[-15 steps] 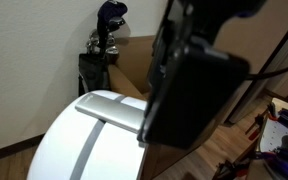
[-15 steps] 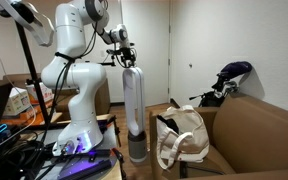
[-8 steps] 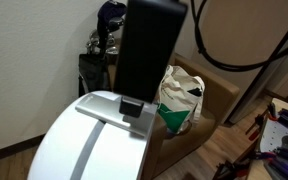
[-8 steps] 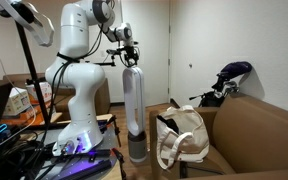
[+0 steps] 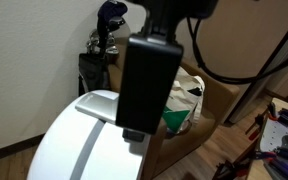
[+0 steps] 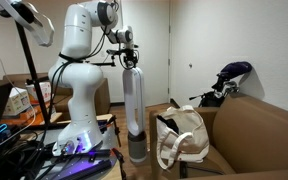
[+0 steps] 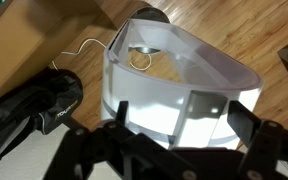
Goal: Put the black cloth inside the laundry basket then put the remote on the arm of the couch
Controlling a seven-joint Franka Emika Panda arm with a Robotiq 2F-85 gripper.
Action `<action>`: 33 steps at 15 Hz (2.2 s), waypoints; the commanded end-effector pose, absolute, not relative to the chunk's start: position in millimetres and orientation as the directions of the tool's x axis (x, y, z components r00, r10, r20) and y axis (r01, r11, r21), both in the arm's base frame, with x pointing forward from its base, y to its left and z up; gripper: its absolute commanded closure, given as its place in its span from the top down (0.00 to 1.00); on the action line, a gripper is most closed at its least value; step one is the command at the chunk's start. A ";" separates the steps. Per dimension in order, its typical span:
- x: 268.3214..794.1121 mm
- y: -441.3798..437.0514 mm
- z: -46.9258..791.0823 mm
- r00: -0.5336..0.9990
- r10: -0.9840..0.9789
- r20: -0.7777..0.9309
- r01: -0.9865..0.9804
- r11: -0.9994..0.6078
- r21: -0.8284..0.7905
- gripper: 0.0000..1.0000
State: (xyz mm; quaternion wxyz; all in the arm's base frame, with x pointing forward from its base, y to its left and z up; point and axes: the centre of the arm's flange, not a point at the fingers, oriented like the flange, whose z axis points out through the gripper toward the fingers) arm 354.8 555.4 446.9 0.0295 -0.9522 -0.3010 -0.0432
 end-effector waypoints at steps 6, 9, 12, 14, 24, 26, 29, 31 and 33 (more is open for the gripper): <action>353.0 560.7 442.2 0.829 0.554 0.076 0.559 -0.826 -0.073 0.47; 354.7 560.6 445.8 0.832 0.548 0.081 0.553 -0.829 -0.077 0.28; 356.0 560.0 449.7 0.835 0.542 0.091 0.549 -0.832 -0.080 0.11; 357.3 561.0 451.7 0.843 0.529 0.096 0.536 -0.840 -0.085 0.14; 391.4 538.2 521.8 0.896 0.337 0.289 0.390 -0.909 -0.149 0.14; 411.4 513.9 528.6 0.908 0.261 0.328 0.320 -0.937 -0.139 0.14; 446.0 464.9 524.7 0.923 0.147 0.357 0.195 -0.975 -0.103 0.14; 465.6 431.1 513.6 0.930 0.088 0.357 0.119 -0.991 -0.067 0.14; 478.8 399.3 495.8 0.936 0.049 0.349 0.065 -0.997 -0.036 0.14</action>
